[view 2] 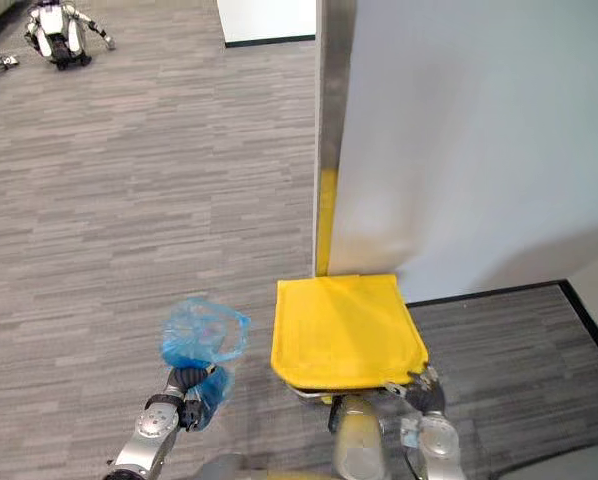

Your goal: Gather rubbish on tea table into small bin, then transfer packed bag to large trash can.

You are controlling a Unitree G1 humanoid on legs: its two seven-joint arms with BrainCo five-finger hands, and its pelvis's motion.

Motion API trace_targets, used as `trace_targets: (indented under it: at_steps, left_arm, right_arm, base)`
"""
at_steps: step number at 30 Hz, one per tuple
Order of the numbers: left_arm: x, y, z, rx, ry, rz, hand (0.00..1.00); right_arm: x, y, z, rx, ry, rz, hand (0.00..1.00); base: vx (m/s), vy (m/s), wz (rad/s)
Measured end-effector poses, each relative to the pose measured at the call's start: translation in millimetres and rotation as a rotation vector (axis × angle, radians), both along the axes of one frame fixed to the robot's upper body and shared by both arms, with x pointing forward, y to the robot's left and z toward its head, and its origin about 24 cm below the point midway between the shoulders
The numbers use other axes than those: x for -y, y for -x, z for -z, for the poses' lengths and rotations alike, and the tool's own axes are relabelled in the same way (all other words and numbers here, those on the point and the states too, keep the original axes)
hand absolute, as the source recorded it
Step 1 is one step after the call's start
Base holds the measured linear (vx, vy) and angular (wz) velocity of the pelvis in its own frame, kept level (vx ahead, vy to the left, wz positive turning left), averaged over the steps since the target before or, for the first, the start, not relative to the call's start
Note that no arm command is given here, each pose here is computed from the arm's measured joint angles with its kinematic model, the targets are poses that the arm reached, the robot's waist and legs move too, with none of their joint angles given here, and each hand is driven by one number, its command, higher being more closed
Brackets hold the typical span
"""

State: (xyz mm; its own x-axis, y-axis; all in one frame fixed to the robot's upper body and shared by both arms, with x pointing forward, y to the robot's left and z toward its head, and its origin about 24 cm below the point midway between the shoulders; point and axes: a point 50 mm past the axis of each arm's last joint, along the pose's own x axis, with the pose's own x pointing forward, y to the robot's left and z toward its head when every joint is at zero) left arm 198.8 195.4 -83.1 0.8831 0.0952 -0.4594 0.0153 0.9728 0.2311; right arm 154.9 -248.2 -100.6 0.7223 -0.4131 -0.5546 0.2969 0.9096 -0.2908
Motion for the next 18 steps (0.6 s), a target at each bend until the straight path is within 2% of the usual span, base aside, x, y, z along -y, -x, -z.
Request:
trace_targets:
  at_steps: [6,14,18]
  left_arm:
    - [4,-12,-7,0.034,0.009,0.015,1.0]
    - [6,0,1,-0.008,0.006,0.05,1.0]
    - [5,7,4,-0.021,0.005,0.04,1.0]
  right_arm:
    - [-3,-3,2,-0.012,-0.007,-0.011,0.0]
    - [-31,-29,-4,0.017,0.018,-0.202,0.0]
    - [-29,-42,-23,0.121,0.061,-0.19,0.0]
  base:
    - [0.08,-0.03,0.07]
    - [-0.17,-0.058,-0.02]
    - [-0.01,-0.08,-0.18]
